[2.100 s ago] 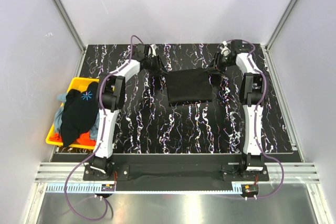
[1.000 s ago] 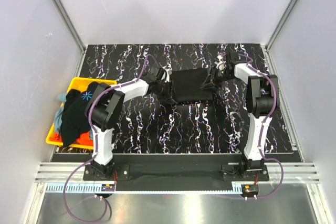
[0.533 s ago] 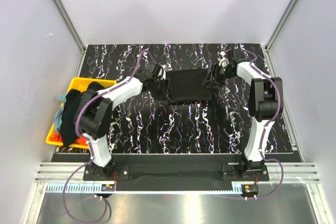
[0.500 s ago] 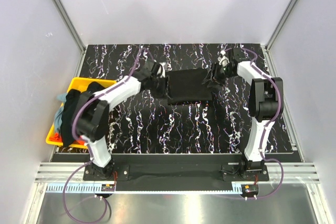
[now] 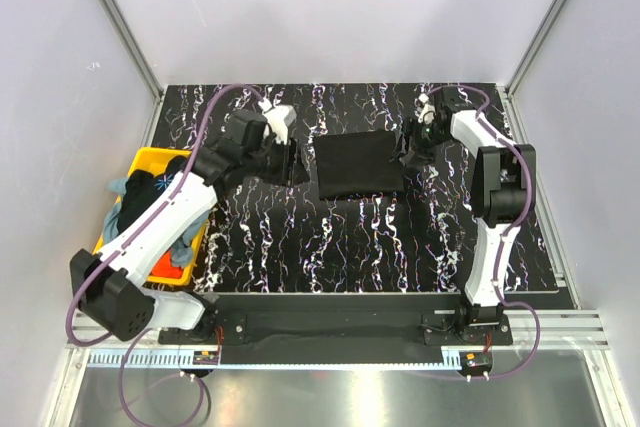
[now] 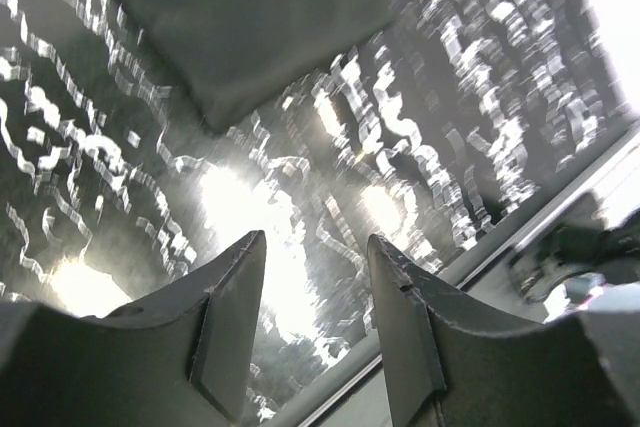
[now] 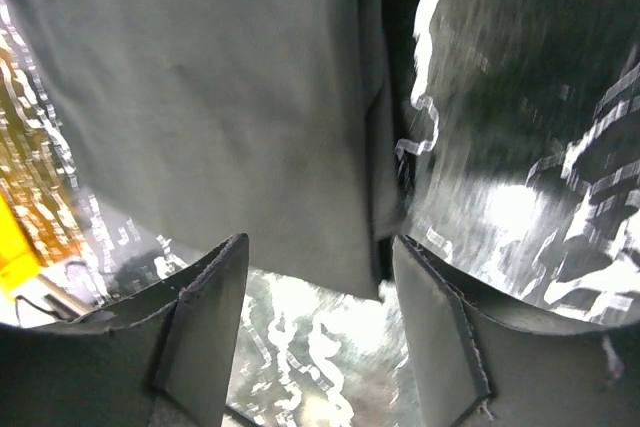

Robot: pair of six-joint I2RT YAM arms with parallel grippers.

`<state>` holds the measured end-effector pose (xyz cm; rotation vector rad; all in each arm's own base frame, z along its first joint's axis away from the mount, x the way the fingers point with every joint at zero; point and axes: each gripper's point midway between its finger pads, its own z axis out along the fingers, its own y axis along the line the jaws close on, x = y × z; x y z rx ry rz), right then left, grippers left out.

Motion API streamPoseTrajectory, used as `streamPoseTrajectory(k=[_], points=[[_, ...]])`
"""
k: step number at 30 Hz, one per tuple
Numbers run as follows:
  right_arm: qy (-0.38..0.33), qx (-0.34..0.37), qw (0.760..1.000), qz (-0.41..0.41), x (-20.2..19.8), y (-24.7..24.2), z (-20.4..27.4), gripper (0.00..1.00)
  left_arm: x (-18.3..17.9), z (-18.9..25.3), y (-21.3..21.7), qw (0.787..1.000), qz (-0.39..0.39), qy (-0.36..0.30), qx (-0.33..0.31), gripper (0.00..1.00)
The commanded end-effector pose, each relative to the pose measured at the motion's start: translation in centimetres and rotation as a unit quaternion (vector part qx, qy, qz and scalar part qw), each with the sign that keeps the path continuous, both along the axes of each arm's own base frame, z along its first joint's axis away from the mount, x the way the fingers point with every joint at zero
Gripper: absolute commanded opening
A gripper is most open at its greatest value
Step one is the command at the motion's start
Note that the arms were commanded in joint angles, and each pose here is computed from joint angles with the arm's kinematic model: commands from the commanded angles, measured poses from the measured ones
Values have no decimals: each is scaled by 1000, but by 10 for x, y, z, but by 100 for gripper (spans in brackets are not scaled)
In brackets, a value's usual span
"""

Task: Fold and stack the t-shirts
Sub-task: Neatly place the folded tshirt to the corner

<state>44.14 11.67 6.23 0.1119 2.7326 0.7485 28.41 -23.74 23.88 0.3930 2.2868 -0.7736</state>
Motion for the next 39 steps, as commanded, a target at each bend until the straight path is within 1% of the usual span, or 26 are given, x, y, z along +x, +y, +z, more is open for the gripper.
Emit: streamPoseTrajectory(k=[1, 2, 4, 6, 9, 11, 13, 16, 17, 20, 24, 25, 26, 28, 31, 35, 36, 39], points=[[-28, -12, 999, 40, 17, -2, -6, 68, -4, -31, 12, 999, -3, 17, 48, 50], [-36, 0, 998, 51, 22, 3, -3, 68, -4, -33, 13, 999, -1, 16, 51, 50], [-25, 11, 998, 61, 24, 5, -12, 68, -3, -38, 15, 998, 1, 19, 57, 50], [-21, 8, 998, 61, 29, 5, -18, 67, -3, -41, 16, 998, 1, 21, 61, 50], [-17, 15, 998, 64, 32, 7, -22, 64, -2, -44, 14, 998, -1, 28, 60, 50], [-18, 27, 997, 68, 33, 11, -21, 58, -2, -45, 12, 998, -3, 31, 56, 50], [-17, 28, 997, 70, 33, 12, -24, 56, -1, -44, 12, 998, -3, 31, 56, 50], [-15, 35, 997, 73, 34, 14, -28, 50, -2, -45, 12, 998, -3, 32, 56, 49], [-16, 40, 996, 75, 35, 15, -27, 46, -2, -45, 12, 998, -3, 32, 55, 49], [-16, 50, 995, 81, 36, 19, -30, 40, -2, -46, 11, 998, -5, 34, 54, 49], [-18, 53, 995, 83, 38, 19, -32, 23, -3, -48, 9, 998, -8, 40, 53, 49], [-19, 52, 995, 84, 39, 19, -33, 15, -4, -50, 8, 998, -10, 45, 53, 49], [-23, 50, 995, 82, 42, 17, -31, 12, -3, -52, 9, 997, -9, 47, 54, 49], [-21, 51, 995, 80, 44, 15, -33, 6, -4, -56, 7, 997, -10, 55, 52, 48], [-24, 37, 997, 71, 47, 2, -33, 0, -6, -58, 6, 997, -15, 60, 52, 48], [-27, 15, 998, 58, 52, -16, -29, 0, -4, -62, 8, 996, -8, 63, 57, 48], [-23, 12, 999, 34, 55, -38, -29, 0, -5, -62, 8, 996, -9, 64, 58, 48], [-19, -6, 1000, 9, 59, -64, -29, 0, -6, -65, 7, 996, -11, 70, 56, 48]])
